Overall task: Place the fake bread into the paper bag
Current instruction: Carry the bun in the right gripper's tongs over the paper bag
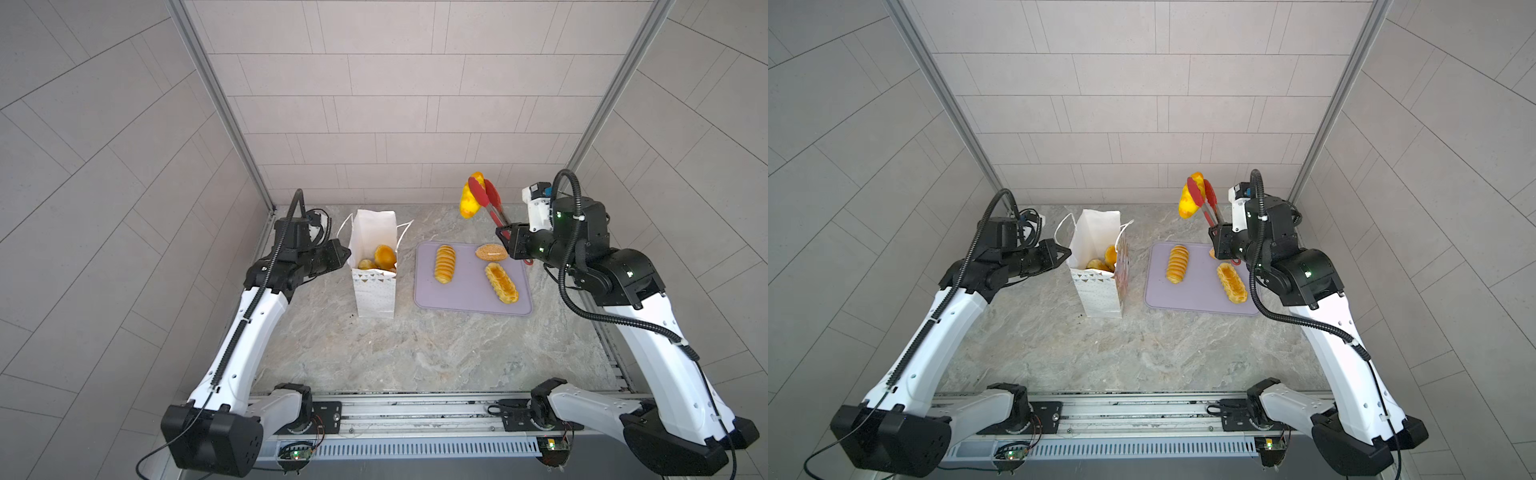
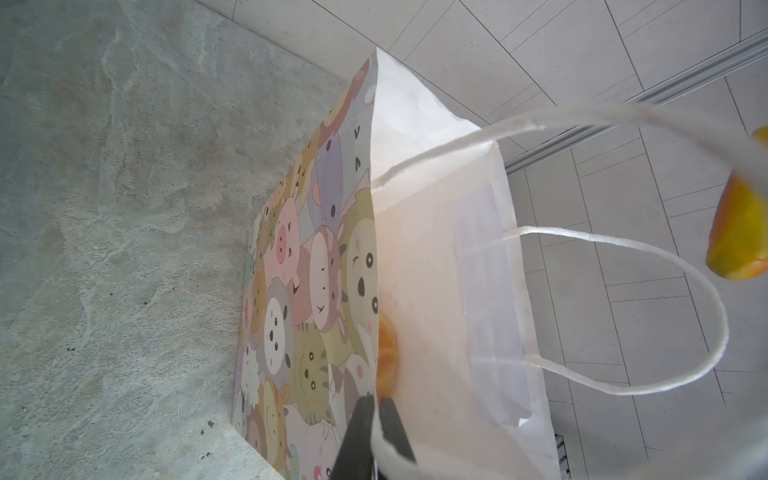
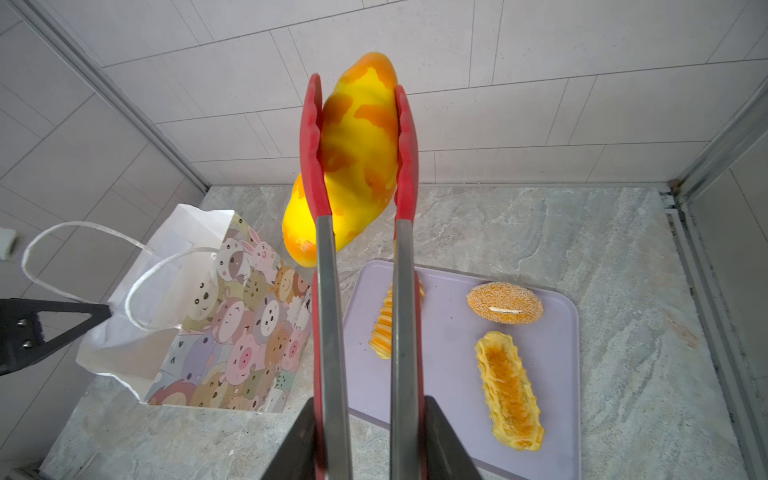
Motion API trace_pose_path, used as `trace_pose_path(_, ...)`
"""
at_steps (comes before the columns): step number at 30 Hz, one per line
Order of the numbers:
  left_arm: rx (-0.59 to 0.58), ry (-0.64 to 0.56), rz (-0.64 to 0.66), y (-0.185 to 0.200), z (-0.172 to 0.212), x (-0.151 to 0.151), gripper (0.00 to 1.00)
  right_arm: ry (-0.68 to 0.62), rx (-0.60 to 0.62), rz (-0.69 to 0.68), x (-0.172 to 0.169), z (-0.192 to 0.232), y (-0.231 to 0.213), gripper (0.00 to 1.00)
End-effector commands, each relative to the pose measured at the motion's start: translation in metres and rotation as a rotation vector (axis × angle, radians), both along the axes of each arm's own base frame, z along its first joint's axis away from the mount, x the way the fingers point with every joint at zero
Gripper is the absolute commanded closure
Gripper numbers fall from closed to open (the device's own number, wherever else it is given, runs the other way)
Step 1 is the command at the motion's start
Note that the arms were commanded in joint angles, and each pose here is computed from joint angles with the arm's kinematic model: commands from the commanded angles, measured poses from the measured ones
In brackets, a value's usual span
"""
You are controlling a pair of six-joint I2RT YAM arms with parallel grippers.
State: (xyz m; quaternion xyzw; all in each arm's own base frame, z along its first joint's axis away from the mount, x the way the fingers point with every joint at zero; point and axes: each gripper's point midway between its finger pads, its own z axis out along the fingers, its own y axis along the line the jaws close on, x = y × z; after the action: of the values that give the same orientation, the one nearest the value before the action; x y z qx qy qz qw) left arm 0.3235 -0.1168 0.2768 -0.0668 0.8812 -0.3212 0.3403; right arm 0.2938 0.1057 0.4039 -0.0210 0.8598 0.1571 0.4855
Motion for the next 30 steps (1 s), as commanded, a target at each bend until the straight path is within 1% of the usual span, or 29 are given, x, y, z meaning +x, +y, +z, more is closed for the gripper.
trace_pose_path(1, 0.001, -0.017, -0.003, 0.0, 0.008, -0.005, 0.92, -0.113, 0.065, 0.052, -0.004, 0.035, 0.008, 0.64)
trace_pose_path(9, 0.001, -0.019, 0.002, 0.001, 0.009, -0.005, 0.92, -0.148, 0.126, 0.123, -0.007, 0.05, 0.025, 0.64)
trace_pose_path(14, 0.002, -0.015, 0.004, 0.001, 0.007, -0.005, 0.92, -0.161, 0.18, 0.192, -0.007, 0.058, 0.045, 0.64)
trace_pose_path(17, 0.002, -0.014, 0.006, 0.001, 0.007, -0.005, 0.92, -0.165, 0.192, 0.234, -0.008, 0.061, 0.061, 0.64)
trace_pose_path(21, 0.002, -0.014, 0.007, 0.001, 0.007, -0.005, 0.92, -0.17, 0.178, 0.291, -0.011, 0.064, 0.083, 0.63)
trace_pose_path(30, 0.002, -0.013, 0.008, 0.001, 0.007, -0.005, 0.92, -0.168, 0.096, 0.391, -0.02, 0.062, 0.129, 0.64)
